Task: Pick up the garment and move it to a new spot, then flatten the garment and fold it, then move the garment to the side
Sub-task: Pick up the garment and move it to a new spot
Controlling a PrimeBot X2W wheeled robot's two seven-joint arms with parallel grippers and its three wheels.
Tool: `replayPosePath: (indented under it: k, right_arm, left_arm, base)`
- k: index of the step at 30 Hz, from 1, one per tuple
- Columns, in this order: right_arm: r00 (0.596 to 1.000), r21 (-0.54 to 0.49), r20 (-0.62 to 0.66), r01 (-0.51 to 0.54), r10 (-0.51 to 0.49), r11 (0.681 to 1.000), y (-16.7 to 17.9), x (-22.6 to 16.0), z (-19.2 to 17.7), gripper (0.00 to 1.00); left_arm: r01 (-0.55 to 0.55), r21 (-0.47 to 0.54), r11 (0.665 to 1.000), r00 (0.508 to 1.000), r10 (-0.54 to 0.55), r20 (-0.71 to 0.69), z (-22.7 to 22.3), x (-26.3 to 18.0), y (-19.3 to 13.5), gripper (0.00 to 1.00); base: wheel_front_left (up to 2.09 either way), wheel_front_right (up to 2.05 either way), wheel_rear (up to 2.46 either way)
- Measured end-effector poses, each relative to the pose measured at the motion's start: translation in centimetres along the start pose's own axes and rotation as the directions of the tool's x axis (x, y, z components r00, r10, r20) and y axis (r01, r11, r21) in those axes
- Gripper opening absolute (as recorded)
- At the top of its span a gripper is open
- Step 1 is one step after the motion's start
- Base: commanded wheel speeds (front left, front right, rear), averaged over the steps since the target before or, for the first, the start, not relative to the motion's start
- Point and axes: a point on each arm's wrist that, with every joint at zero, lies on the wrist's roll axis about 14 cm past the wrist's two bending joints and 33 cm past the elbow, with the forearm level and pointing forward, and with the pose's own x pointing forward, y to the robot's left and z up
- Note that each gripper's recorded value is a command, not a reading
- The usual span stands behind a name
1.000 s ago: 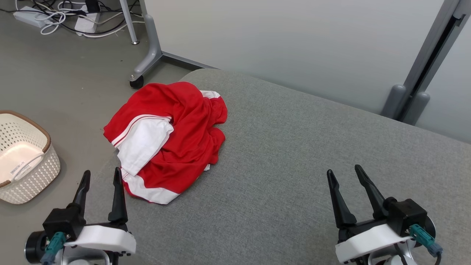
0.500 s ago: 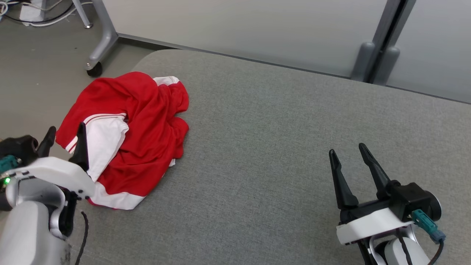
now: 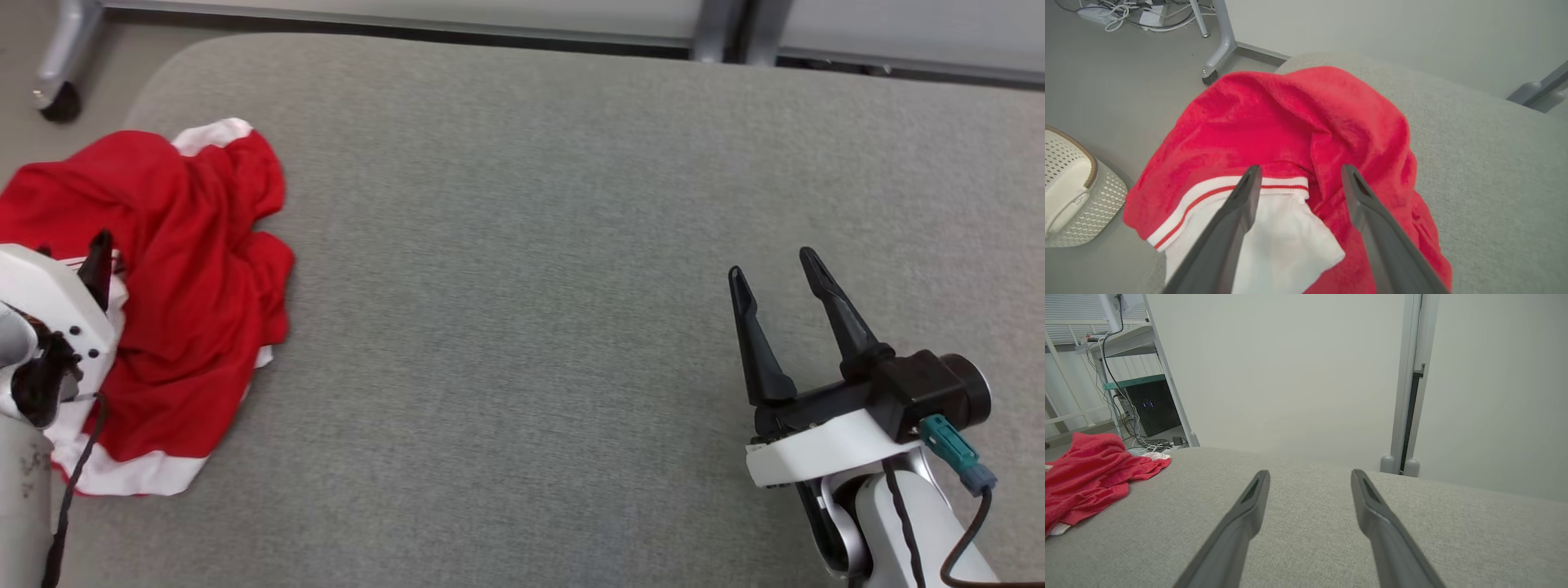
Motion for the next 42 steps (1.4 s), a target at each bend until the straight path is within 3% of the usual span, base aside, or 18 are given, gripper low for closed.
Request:
replayPosePath:
  k: [5,10,11,12,19,22,27,31,36,39,42]
  right_arm:
    - [0.999,-0.002,-0.021,0.043,-0.043,0.999,-1.8,-0.4,-0.9,1.0]
    - [0.996,-0.008,-0.033,0.087,-0.087,0.996,-3.6,-0.8,-1.6,1.0]
    - [0.995,-0.008,-0.034,0.089,-0.09,0.996,-3.7,-0.8,-1.6,1.0]
    - [0.995,-0.008,-0.033,0.09,-0.09,0.996,-3.7,-0.8,-1.6,1.0]
    - [0.996,-0.008,-0.015,0.083,-0.084,0.996,-3.2,-0.6,-0.8,1.0]
    - [0.997,-0.007,0.001,0.08,-0.08,0.997,-2.8,-0.7,0.1,1.0]
    - [0.996,-0.001,0.034,0.08,-0.08,0.997,-2.0,-1.5,1.9,1.0]
    - [0.994,0.0,0.057,0.093,-0.093,0.996,-1.6,-2.8,3.3,1.0]
    - [0.988,0.011,0.097,0.118,-0.119,0.993,-1.3,-4.8,5.4,1.0]
    - [0.983,0.004,0.118,0.143,-0.142,0.99,-1.5,-6.2,6.4,1.0]
    - [0.977,-0.008,0.13,0.171,-0.168,0.985,-1.8,-7.7,7.1,1.0]
  left_arm:
    - [-0.008,-0.022,1.0,0.976,0.003,-0.217,-4.8,2.2,-0.4,1.0]
    - [-0.024,0.024,0.999,0.937,0.031,-0.348,-7.8,3.3,0.0,1.0]
    - [-0.025,0.026,0.999,0.938,0.033,-0.345,-7.8,3.3,0.0,0.73]
    - [-0.026,0.027,0.999,0.941,0.033,-0.337,-7.6,3.4,0.1,0.01]
    - [-0.017,0.025,1.0,0.966,0.023,-0.259,-5.3,3.2,0.2,0.0]
    - [0.004,0.05,0.999,0.986,0.005,-0.169,-2.3,2.8,0.1,0.0]
    - [0.042,0.132,0.99,0.999,-0.039,-0.03,2.4,1.1,-0.4,0.0]
    - [0.1,0.213,0.972,0.987,-0.124,0.1,7.0,-1.0,-2.7,0.0]
    - [0.208,0.304,0.93,0.934,-0.281,0.22,11.8,-4.6,-7.6,0.0]
    - [0.318,0.373,0.872,0.862,-0.429,0.269,14.1,-7.7,-13.0,0.0]
    - [0.403,0.455,0.794,0.766,-0.565,0.306,16.0,-11.3,-18.3,0.0]
  base:
    - [0.0,0.0,0.0]
    - [0.0,0.0,0.0]
    - [0.0,0.0,0.0]
    - [0.0,0.0,0.0]
    - [0.0,0.0,0.0]
    - [0.0,0.0,0.0]
    - [0.0,0.0,0.0]
    - [0.0,0.0,0.0]
    - [0.0,0.0,0.0]
    - [0.0,0.0,0.0]
    - [0.0,0.0,0.0]
